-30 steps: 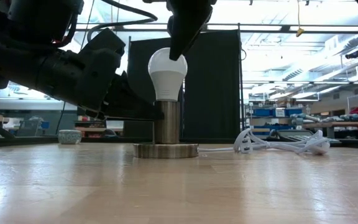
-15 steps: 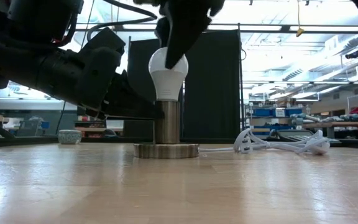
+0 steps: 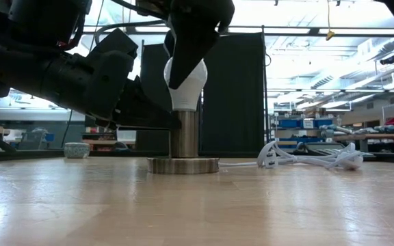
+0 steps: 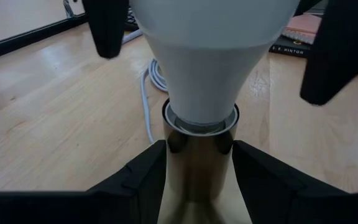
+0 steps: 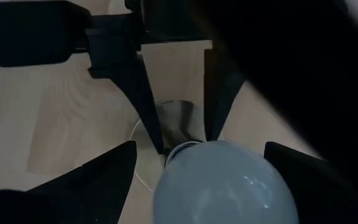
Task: Screw lightbulb
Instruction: Insert the lightbulb into the bronze lamp socket
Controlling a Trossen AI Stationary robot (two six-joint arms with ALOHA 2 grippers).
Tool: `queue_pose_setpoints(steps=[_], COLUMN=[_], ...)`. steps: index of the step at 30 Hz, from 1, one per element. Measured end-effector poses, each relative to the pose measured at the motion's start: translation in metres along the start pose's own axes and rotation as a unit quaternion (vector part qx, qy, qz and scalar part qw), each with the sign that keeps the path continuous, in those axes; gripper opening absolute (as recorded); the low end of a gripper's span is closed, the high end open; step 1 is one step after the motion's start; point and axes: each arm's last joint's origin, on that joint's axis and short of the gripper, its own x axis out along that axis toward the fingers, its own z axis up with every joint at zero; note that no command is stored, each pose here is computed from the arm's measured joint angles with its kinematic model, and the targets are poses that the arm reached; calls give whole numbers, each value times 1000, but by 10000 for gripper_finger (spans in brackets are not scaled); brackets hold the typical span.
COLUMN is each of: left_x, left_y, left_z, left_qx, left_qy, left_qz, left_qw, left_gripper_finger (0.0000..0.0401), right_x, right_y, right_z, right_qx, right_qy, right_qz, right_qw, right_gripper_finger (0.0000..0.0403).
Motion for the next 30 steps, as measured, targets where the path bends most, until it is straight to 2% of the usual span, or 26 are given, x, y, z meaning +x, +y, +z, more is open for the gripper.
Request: queue_pose_setpoints(steps=[11,24,30], left_x=[1,4,8], left_y=[1,5,7], left_z=[1,2,5], left_qx=[1,11,12], left_qy=[-2,-4,-4], left_qz=[1,11,-10], left_qw=[1000,1000,1000], left_gripper_finger=[188,188,188], right_x=[-10,-8,-8], right_y=[4,-4,-6], right_z=[5,-2,-4], right_qx=[27,48,50], right_qy=[-16,18,26], right_qz=[9,23,25], right_qw=[999,998,998], right_gripper_finger=[362,362,362])
